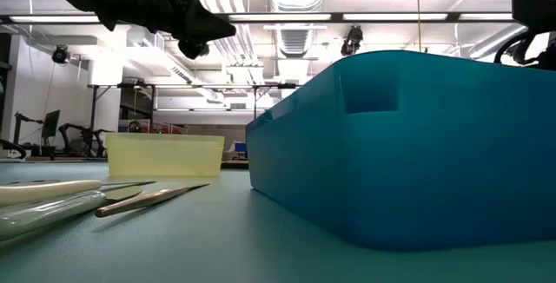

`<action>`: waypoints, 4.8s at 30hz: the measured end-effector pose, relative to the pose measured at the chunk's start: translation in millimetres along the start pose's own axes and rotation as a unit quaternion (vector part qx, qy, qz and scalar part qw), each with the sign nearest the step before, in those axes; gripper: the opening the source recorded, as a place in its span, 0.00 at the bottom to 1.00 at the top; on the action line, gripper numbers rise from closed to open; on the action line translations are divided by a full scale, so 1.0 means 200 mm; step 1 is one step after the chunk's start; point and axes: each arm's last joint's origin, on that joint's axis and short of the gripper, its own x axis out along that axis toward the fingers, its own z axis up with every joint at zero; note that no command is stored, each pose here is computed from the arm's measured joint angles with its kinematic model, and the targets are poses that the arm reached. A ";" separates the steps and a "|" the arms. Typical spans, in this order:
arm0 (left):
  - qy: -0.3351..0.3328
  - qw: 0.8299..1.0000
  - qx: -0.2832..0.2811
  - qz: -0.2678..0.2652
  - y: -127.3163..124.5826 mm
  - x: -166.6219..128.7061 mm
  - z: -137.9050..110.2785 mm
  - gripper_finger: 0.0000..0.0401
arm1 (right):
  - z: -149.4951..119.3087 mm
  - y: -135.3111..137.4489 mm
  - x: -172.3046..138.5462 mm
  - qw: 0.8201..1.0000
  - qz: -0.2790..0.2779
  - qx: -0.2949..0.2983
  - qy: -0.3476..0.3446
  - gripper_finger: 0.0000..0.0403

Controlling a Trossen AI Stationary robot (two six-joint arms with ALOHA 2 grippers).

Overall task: Sort silverware by color (type)
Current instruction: Put the bottom right green knife into the white bin

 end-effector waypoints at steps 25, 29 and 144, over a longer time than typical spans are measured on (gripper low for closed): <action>0.001 1.000 -0.001 0.000 0.00 0.00 0.00 0.00 | 0.02 0.00 -0.06 0.998 0.049 0.000 -0.034 0.03; 0.002 1.000 -0.001 0.000 0.00 0.00 0.00 0.00 | 0.02 0.00 -0.08 0.997 0.047 -0.004 -0.053 0.02; 0.003 1.000 -0.007 0.000 0.00 0.00 0.00 0.00 | 0.23 0.15 0.02 0.979 -0.019 0.201 0.005 0.52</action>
